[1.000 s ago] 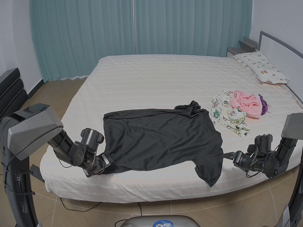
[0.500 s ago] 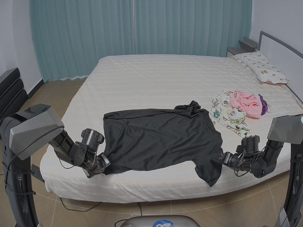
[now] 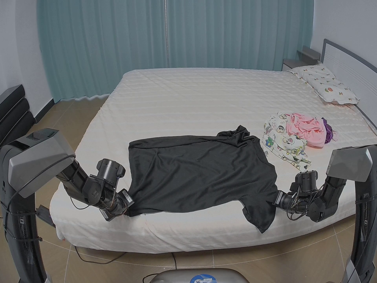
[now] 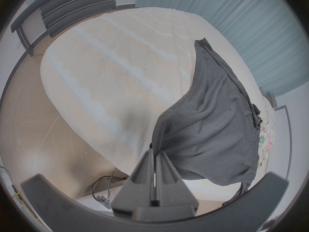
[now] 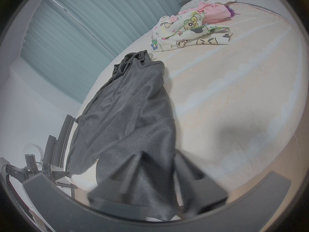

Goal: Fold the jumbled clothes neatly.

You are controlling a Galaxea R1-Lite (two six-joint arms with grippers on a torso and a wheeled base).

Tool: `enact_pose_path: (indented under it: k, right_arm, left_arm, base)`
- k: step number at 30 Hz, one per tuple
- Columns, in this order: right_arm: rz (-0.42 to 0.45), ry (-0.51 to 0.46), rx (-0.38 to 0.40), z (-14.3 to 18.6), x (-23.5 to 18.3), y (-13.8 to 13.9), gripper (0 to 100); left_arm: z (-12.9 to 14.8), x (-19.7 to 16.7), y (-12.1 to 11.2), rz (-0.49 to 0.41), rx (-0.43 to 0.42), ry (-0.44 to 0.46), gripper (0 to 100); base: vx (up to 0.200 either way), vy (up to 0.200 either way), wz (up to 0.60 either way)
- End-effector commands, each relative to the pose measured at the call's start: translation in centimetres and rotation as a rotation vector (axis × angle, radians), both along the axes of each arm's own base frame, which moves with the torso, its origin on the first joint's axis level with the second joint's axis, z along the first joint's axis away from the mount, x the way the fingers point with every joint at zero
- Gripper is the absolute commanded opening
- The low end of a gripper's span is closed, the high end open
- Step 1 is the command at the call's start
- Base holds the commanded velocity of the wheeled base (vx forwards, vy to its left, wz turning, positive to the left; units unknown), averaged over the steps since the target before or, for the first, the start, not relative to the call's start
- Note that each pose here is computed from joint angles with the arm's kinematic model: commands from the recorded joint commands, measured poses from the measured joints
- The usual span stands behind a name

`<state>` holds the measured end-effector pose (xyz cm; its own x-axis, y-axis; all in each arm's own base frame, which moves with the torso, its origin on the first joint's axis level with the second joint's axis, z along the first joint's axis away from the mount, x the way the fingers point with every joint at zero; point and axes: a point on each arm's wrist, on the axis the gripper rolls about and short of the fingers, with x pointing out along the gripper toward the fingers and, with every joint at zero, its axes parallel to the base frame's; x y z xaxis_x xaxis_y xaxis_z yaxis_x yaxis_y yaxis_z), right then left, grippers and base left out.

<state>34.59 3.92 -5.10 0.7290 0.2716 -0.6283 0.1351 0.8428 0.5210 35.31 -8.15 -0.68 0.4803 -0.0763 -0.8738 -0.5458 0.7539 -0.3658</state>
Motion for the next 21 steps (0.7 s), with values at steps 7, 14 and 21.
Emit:
enact_pose_path:
  k: [7,14,21]
  right_arm:
    - [-0.029,0.014,0.002,2.0,-2.3,-1.8,0]
    - [0.010,0.056,-0.015,2.4,-4.9,-2.9,0]
    - [0.059,0.107,-0.062,1.6,-6.9,-3.0,0]
  left_arm:
    - [0.5,-0.6,0.3,0.005,0.003,0.002,0]
    - [1.1,-1.5,0.8,0.002,0.009,0.004,0]
    - [0.5,-2.2,1.0,-0.027,0.039,0.055,0]
  base:
    - [0.000,0.000,0.00]
    - [0.000,0.000,0.00]
    - [0.000,0.000,0.00]
